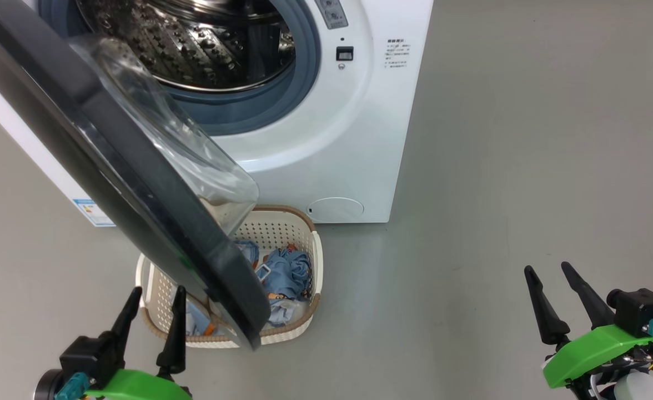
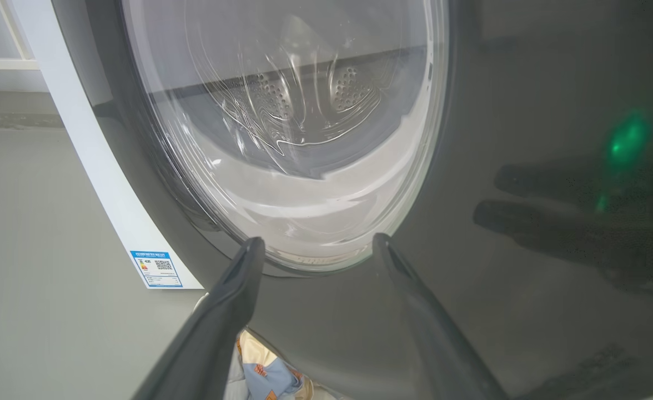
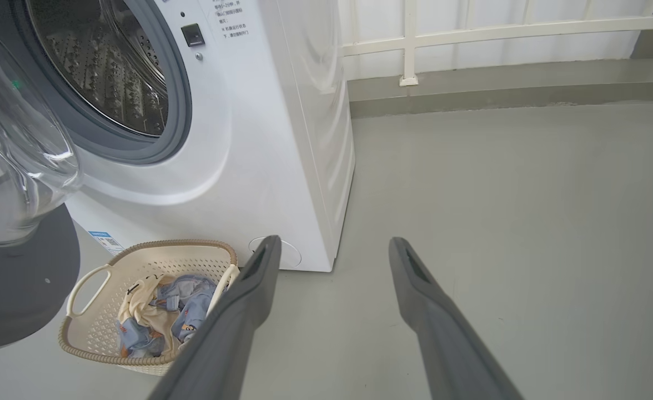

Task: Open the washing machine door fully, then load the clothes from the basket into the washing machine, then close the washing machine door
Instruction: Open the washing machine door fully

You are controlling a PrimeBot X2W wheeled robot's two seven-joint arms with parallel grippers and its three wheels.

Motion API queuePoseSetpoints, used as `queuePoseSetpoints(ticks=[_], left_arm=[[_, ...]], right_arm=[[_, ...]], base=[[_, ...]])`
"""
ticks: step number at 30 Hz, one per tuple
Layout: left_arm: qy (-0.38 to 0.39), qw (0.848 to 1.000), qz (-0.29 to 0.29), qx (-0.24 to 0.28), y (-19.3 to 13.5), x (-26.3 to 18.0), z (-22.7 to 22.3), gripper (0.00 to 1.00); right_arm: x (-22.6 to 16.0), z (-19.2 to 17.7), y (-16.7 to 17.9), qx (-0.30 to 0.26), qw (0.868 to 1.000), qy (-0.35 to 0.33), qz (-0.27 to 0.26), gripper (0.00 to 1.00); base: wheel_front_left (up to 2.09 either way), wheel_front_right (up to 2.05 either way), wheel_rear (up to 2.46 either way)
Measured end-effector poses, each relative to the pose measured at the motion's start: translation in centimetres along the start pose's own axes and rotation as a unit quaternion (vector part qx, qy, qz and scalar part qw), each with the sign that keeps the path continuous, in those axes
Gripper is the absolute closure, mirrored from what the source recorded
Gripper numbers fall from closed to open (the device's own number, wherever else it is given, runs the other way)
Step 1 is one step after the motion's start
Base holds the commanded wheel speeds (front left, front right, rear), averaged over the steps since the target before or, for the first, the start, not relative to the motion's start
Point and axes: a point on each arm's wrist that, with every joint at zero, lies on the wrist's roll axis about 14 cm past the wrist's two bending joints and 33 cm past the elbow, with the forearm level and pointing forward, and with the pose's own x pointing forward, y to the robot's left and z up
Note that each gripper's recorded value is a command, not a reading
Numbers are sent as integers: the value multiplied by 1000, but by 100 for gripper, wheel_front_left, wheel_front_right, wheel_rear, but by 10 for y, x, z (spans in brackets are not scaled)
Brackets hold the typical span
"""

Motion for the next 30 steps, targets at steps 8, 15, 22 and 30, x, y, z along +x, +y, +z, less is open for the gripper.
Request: queuePoseSetpoints(ticks=[8, 15, 22, 30], left_arm=[[-3, 1000, 4, -1, 2, -1, 2, 100], [-42, 998, 19, -31, 7, -2, 25, 100], [-161, 985, 40, -38, 22, -9, 101, 100], [-288, 957, 3, -18, -10, -31, 183, 100]], right_arm=[[0, 2, 0, -2, 1000, -3, 0, 0], [-1, 3, 4, -1, 1000, -4, 5, 0], [1, 7, 11, -1, 1000, -11, 15, 0], [3, 10, 18, 0, 1000, -17, 24, 0]], base=[[0, 0, 0], [0, 0, 0], [0, 0, 0], [0, 0, 0]])
